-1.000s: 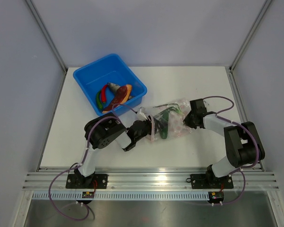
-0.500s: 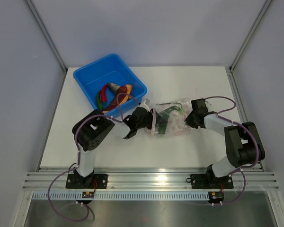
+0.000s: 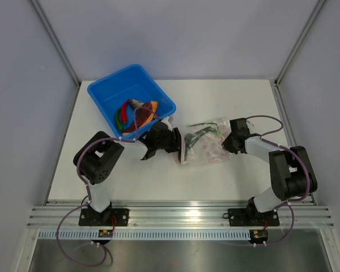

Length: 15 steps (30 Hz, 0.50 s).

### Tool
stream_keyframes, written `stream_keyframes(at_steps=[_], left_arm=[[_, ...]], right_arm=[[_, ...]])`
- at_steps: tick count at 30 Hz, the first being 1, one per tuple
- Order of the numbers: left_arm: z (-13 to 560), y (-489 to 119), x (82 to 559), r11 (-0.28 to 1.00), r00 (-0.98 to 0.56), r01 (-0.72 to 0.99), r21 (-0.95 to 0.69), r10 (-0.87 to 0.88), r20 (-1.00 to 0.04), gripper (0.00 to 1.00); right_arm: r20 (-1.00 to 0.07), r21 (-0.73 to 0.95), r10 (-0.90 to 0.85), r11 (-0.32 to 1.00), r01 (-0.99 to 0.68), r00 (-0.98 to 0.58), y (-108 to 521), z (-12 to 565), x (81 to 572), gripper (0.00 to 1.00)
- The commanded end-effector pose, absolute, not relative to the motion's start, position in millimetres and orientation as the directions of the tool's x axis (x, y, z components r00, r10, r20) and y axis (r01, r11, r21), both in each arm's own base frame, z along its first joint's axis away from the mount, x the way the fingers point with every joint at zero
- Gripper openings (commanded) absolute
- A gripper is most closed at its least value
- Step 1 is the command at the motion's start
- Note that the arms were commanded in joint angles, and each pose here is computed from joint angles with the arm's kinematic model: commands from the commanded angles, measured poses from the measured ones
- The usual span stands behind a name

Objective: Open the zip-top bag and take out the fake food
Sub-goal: Place the fake vegetable in the bin.

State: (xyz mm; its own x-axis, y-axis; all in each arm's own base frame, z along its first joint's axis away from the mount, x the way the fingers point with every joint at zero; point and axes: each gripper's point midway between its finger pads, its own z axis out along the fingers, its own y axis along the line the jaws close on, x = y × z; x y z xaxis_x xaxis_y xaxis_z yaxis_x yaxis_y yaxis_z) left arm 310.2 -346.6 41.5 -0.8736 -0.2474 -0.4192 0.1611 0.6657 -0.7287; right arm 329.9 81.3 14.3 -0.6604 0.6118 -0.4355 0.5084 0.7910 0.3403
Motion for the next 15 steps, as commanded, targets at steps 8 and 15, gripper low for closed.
stream_keyframes(at_steps=[8,15], left_arm=[[56,-324,291,0.682,-0.855,0.227,-0.696,-0.202,-0.478,0.31],[75,-313,294,0.757,-0.843,0.288,-0.587,-0.091,-0.53,0.3]], right_arm=[[-0.458,0.355,0.611,0.792,0.497,-0.646,78,22,341,0.0],[-0.446,0.358,0.6,0.8,0.482,-0.664,82,21,342,0.0]])
